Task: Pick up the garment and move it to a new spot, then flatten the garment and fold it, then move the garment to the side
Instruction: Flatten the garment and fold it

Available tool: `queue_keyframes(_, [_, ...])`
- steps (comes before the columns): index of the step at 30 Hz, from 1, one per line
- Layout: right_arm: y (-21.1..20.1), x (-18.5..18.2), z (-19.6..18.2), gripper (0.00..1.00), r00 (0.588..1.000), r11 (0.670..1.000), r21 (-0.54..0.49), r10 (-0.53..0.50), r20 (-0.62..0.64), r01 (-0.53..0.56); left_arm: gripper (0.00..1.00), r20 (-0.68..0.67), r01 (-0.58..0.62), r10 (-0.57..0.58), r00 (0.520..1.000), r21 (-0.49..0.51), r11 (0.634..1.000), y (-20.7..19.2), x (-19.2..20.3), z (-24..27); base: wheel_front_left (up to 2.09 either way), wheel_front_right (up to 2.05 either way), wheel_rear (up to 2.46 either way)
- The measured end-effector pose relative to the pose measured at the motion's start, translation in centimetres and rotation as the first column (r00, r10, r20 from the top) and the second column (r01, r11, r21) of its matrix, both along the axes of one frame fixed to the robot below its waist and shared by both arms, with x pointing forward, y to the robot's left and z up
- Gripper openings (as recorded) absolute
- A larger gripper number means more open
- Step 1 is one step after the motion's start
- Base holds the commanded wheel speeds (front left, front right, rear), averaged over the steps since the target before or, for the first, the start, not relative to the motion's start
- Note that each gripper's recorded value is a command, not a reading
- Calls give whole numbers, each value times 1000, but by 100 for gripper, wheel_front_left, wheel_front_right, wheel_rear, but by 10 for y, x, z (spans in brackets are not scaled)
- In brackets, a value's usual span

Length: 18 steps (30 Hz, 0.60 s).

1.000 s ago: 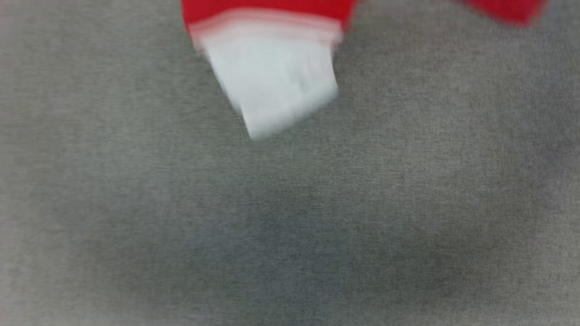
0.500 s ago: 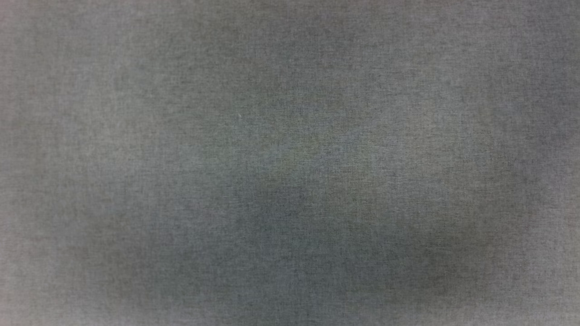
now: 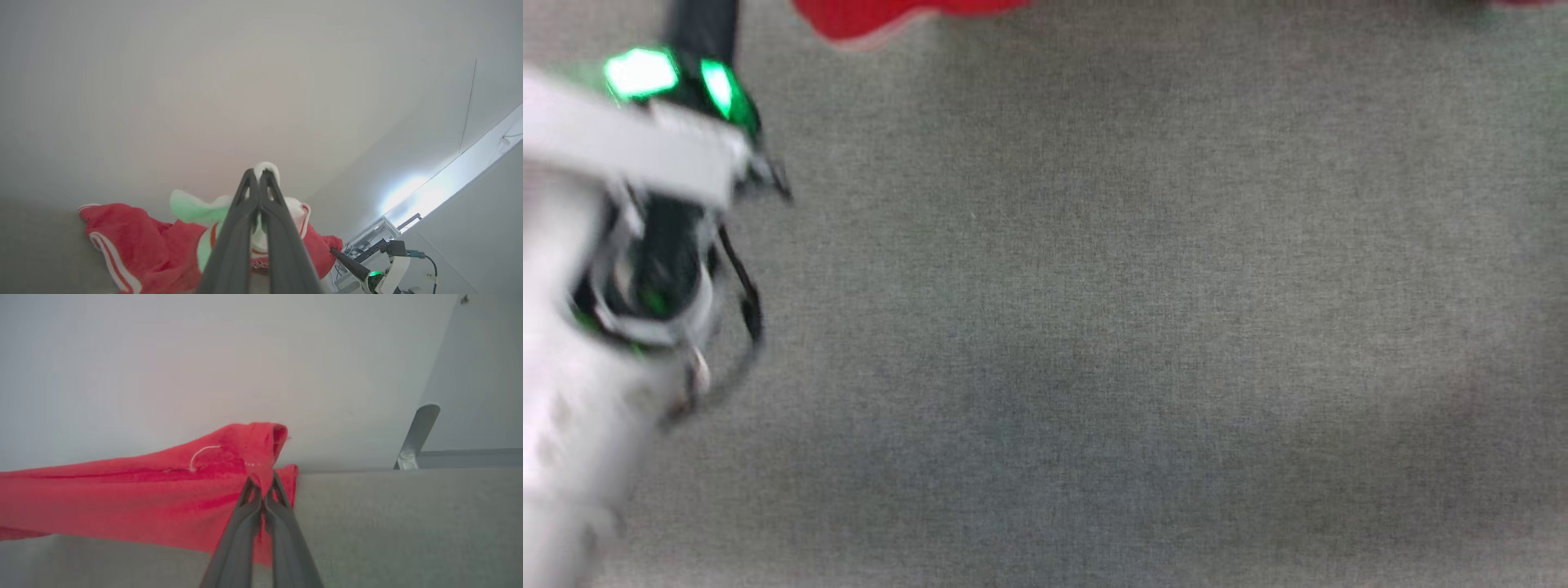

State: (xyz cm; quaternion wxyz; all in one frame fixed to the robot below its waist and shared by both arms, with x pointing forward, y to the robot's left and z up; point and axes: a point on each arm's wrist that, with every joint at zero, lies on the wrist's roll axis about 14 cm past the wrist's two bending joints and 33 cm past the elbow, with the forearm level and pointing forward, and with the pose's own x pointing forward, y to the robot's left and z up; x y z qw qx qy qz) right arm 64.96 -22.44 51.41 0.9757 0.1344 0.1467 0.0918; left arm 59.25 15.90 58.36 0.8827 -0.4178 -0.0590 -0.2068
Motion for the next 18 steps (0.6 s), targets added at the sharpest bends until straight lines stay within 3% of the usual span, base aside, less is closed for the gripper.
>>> queue_keyframes(10, [-7, -102, -53, 0, 974, 996, 52, 85, -210, -76, 0, -169, 49, -66, 983, -101, 994, -22, -102, -55, 0, 0, 0])
queue_keyframes(18, [-7, -175, -70, 0, 942, 992, 80, 115, -316, -95, 0, -217, 145, -161, 963, -89, 985, -45, -166, -60, 0, 0, 0])
